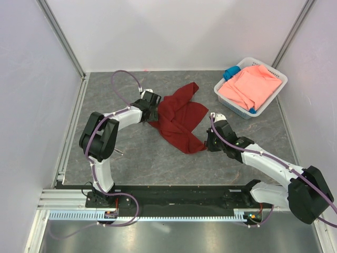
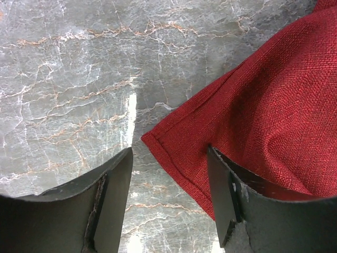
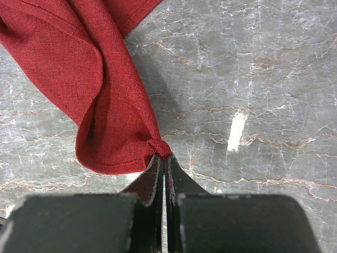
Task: Fold the napkin, place the utensils inside, and roll it up
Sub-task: Flatten the napkin out
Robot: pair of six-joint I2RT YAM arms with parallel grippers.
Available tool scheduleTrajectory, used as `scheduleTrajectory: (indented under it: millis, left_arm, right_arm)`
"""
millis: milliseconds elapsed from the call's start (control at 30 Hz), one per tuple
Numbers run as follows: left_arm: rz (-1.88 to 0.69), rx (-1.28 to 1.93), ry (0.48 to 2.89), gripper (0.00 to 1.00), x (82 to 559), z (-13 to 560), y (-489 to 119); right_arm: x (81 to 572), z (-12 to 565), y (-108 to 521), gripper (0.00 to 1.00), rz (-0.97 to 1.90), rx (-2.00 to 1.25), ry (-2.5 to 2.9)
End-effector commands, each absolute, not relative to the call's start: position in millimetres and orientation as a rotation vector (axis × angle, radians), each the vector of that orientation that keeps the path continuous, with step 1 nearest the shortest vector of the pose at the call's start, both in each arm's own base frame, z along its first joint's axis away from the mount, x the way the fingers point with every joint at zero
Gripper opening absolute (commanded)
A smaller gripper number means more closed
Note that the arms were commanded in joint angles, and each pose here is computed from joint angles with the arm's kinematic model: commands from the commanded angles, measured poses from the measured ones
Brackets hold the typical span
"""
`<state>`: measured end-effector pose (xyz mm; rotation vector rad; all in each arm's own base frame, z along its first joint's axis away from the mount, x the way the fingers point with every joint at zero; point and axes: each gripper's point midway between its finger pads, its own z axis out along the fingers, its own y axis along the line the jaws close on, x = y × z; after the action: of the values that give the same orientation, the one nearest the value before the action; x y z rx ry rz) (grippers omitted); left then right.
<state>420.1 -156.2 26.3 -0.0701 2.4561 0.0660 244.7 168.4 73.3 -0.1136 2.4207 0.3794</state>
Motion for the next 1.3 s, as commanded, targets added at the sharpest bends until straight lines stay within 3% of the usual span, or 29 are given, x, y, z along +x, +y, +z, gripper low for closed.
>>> scheduleTrajectory:
  millis: [0, 300, 400, 433, 533, 633, 833, 967, 1267]
  left_arm:
    - [0.096, -0.075, 2.422, 0.65, 435, 34, -151]
    - [0.005, -0.065, 2.524, 0.51, 427, 9, -148]
    - [-0.011, -0.043, 2.559, 0.38, 422, -1, -149]
    - [-0.027, -0.035, 2.567, 0.26, 420, -3, -151]
    - [-0.064, -0.024, 2.576, 0.04, 417, -1, -154]
    - [-0.129, -0.037, 2.534, 0.02, 420, 22, -157]
    - [-0.338, -0.158, 2.279, 0.02, 434, 146, -151]
    - [-0.445, -0.197, 2.05, 0.02, 428, 257, -133]
    - [-0.547, -0.182, 1.66, 0.02, 323, 434, -99]
  right_arm:
    - [247, 84, 172, 0.0, 0.416, -0.121, 2.381]
    - [246, 88, 171, 0.0, 0.426, -0.108, 2.366]
    - [246, 89, 170, 0.0, 0.424, -0.107, 2.363]
    - [247, 89, 171, 0.0, 0.423, -0.111, 2.362]
    - [250, 93, 171, 0.0, 0.41, -0.129, 2.351]
    - [262, 107, 168, 0.0, 0.362, -0.133, 2.313]
    - [307, 186, 168, 0.0, 0.251, -0.142, 2.152]
    - [333, 283, 169, 0.0, 0.227, -0.129, 1.968]
    - [299, 443, 139, 0.0, 0.287, -0.12, 1.628]
